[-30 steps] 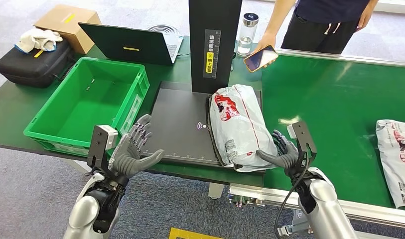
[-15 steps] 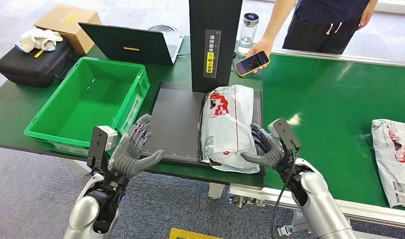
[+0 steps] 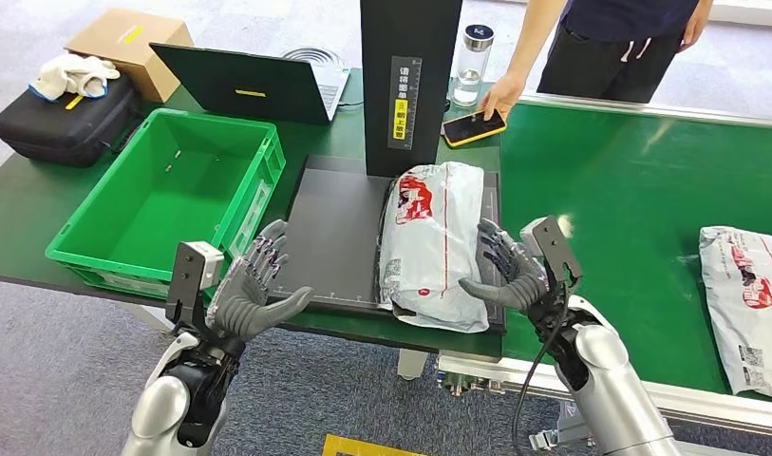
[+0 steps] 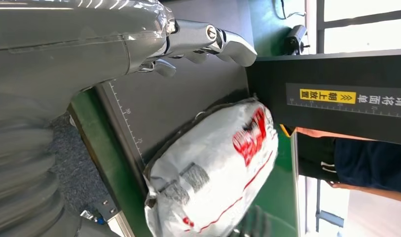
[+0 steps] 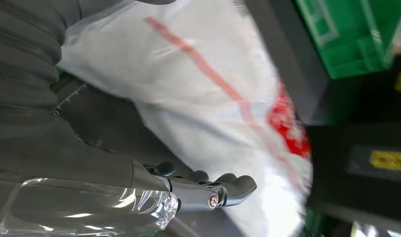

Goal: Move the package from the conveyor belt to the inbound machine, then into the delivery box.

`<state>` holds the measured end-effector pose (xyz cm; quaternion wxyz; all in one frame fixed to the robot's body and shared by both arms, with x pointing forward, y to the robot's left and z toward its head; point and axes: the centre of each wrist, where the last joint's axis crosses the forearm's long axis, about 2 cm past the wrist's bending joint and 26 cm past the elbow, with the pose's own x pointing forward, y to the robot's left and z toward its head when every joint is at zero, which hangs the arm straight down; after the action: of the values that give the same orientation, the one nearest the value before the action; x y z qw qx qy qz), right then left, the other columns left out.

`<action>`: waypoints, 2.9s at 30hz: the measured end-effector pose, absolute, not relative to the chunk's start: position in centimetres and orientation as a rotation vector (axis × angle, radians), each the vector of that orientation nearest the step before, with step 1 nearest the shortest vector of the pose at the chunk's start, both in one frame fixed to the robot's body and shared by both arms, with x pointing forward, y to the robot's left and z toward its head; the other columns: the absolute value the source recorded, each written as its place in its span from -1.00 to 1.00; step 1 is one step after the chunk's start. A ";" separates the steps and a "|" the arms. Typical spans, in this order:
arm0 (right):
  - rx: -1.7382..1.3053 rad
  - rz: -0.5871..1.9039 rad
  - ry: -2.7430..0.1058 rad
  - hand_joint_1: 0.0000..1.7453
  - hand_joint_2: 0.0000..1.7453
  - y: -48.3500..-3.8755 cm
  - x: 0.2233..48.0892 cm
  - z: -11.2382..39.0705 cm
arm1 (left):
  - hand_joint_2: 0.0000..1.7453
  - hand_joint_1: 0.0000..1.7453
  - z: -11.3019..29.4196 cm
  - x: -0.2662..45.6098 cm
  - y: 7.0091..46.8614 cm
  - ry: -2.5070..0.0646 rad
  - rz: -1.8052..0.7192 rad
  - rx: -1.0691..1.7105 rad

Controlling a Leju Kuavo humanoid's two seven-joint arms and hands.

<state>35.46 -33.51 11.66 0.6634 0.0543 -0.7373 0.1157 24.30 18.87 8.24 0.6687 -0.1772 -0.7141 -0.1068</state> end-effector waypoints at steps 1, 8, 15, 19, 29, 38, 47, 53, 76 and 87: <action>0.108 0.231 -1.694 -1.00 1.00 -33.7 35.3 11.9 | 1.00 -1.00 8.2 24.2 18.9 -1.609 -0.239 -0.399; 0.036 -0.033 -1.865 -1.00 1.00 -35.1 33.6 13.6 | 1.00 -1.00 8.1 24.2 19.0 -1.612 -0.240 -0.398; -0.054 -0.274 -1.994 -1.00 1.00 -36.7 31.1 15.0 | 1.00 -1.00 8.1 24.2 18.9 -1.616 -0.246 -0.402; -0.084 -0.353 -2.043 -1.00 1.00 -37.6 29.7 15.6 | 1.00 -1.00 8.2 24.2 18.8 -1.614 -0.259 -0.414; -0.113 -0.396 -2.076 -1.00 1.00 -38.2 28.1 16.1 | 1.00 -1.00 8.3 24.1 18.1 -1.607 -0.266 -0.439; -0.112 -0.400 -2.087 -1.00 1.00 -38.2 28.0 16.2 | 1.00 -1.00 8.0 24.1 16.6 -1.567 -0.353 -0.471; -0.149 -0.442 -2.110 -1.00 1.00 -38.4 26.3 16.3 | 1.00 -1.00 7.4 26.2 11.8 -1.469 -0.608 -0.529; -0.162 -0.432 -2.134 -1.00 1.00 -38.5 25.4 16.7 | 1.00 -1.00 6.8 27.2 8.4 -1.402 -0.791 -0.507; -0.657 -0.214 -2.185 -1.00 1.00 -39.2 23.0 17.5 | 1.00 -1.00 6.7 27.3 5.1 -1.376 -0.957 -0.420; -0.686 -0.221 -2.143 -1.00 1.00 -39.7 21.0 17.1 | 1.00 -1.00 7.1 27.6 4.7 -1.372 -0.975 -0.439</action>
<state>21.04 -39.74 17.06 0.4264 -0.2744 -0.8573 -0.0883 27.62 4.69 7.12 0.6450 -0.1929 -0.6029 -0.4282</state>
